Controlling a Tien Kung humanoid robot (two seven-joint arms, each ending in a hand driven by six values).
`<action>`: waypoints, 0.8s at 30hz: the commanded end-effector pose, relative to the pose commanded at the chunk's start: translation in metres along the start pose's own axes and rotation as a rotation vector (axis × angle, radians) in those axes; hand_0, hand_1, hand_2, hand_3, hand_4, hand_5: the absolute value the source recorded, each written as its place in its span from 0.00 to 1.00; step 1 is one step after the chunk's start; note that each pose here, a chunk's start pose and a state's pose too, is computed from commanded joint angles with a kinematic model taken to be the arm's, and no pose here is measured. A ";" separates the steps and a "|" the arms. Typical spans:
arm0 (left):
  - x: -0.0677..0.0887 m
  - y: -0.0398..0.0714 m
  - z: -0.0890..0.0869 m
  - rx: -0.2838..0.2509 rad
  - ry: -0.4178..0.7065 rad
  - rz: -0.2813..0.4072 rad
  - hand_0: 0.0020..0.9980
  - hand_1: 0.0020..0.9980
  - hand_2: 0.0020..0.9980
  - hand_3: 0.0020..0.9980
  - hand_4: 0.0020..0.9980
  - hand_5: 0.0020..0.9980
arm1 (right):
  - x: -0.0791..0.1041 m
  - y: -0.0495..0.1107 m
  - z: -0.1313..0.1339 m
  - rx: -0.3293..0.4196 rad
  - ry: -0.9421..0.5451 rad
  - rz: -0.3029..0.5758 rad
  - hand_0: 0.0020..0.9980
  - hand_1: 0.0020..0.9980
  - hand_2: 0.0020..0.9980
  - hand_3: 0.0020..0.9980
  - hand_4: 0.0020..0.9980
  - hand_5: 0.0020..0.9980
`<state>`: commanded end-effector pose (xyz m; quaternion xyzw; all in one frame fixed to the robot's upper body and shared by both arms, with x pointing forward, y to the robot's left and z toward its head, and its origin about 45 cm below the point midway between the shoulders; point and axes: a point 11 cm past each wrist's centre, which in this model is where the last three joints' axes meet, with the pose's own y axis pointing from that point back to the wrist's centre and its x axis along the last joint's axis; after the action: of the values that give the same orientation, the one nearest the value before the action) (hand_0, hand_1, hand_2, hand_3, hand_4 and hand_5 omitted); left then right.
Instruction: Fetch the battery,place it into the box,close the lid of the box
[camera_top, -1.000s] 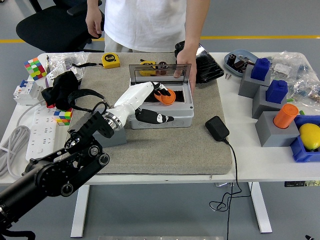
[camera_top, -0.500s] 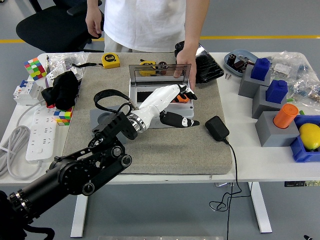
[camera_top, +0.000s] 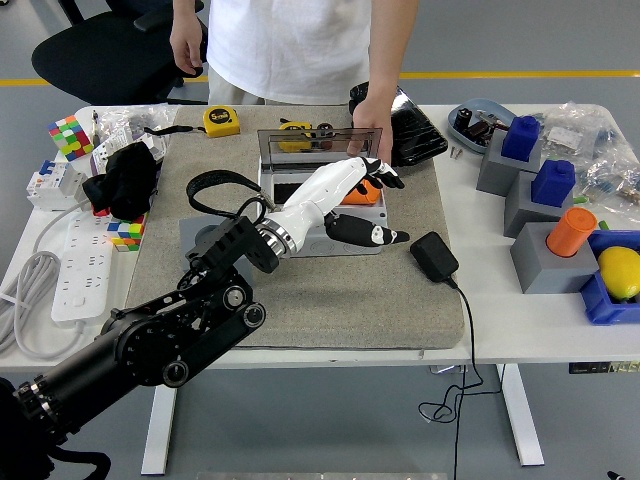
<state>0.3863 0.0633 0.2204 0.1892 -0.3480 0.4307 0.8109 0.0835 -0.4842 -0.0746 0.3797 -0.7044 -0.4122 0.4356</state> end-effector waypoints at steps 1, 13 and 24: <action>-0.001 0.000 0.001 -0.003 0.005 -0.003 0.50 0.64 0.66 0.63 1.00 0.31 | 0.000 0.000 0.000 0.000 0.000 0.000 0.57 0.63 0.65 0.55 0.95 0.49; -0.007 0.000 -0.004 0.012 -0.014 -0.026 0.58 0.69 0.69 0.65 1.00 0.32 | 0.000 0.000 0.001 -0.002 -0.001 0.001 0.57 0.63 0.65 0.55 0.95 0.49; -0.008 0.000 -0.018 0.033 0.015 -0.023 0.68 0.76 0.76 0.76 1.00 0.33 | -0.001 0.000 0.000 -0.001 0.000 -0.002 0.57 0.63 0.65 0.55 0.95 0.49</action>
<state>0.3901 0.0695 0.2022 0.2032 -0.3327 0.4283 0.8152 0.0837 -0.4831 -0.0750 0.3802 -0.7038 -0.4127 0.4356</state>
